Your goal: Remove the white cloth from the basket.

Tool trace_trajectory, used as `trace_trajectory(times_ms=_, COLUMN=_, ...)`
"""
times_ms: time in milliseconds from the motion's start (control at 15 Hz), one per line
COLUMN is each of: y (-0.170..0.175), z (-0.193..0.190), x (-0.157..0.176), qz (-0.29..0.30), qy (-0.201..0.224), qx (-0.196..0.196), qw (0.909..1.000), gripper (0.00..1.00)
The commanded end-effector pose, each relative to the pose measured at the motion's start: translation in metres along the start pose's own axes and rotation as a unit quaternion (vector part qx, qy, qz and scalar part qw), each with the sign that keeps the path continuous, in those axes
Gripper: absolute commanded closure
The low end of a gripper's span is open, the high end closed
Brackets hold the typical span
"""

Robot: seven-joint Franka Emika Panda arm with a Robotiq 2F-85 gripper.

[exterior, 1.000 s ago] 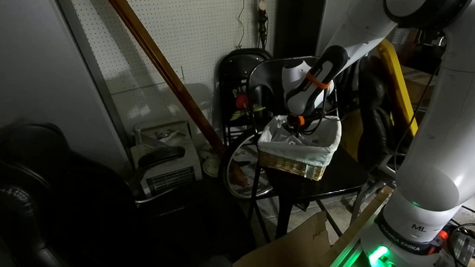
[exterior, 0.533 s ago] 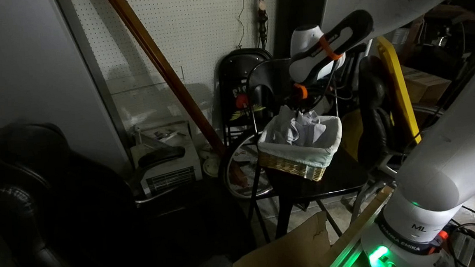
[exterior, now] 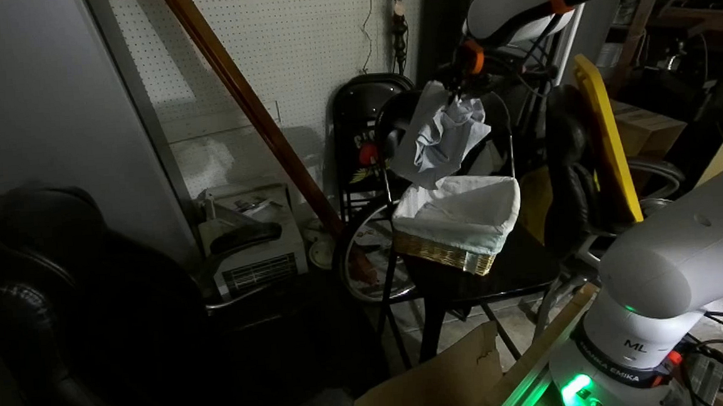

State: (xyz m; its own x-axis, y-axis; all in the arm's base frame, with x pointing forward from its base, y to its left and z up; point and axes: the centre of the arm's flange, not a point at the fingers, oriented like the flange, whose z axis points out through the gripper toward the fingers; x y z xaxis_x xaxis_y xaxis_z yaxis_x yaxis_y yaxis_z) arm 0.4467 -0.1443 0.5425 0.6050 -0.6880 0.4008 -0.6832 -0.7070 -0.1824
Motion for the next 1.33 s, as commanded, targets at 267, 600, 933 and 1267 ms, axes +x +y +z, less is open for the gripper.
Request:
trace_trajectory(times_ms=267, y=0.023, z=-0.032, x=0.026, qz=0.073, qy=0.065, qx=0.009, qw=0.9952, gripper=0.98)
trace_trajectory(times_ms=600, y=0.053, z=0.002, x=0.034, qz=0.114, qy=0.066, qx=-0.043, qw=0.9904, gripper=0.98)
trace_trajectory(times_ms=933, y=0.078, z=0.052, x=0.032, qz=0.142, qy=0.072, qx=-0.111, qw=0.9809, gripper=0.98)
trace_trajectory(times_ms=1267, y=0.087, z=0.111, x=0.024, qz=0.153, qy=0.045, qx=-0.166, qw=0.9732, gripper=0.98)
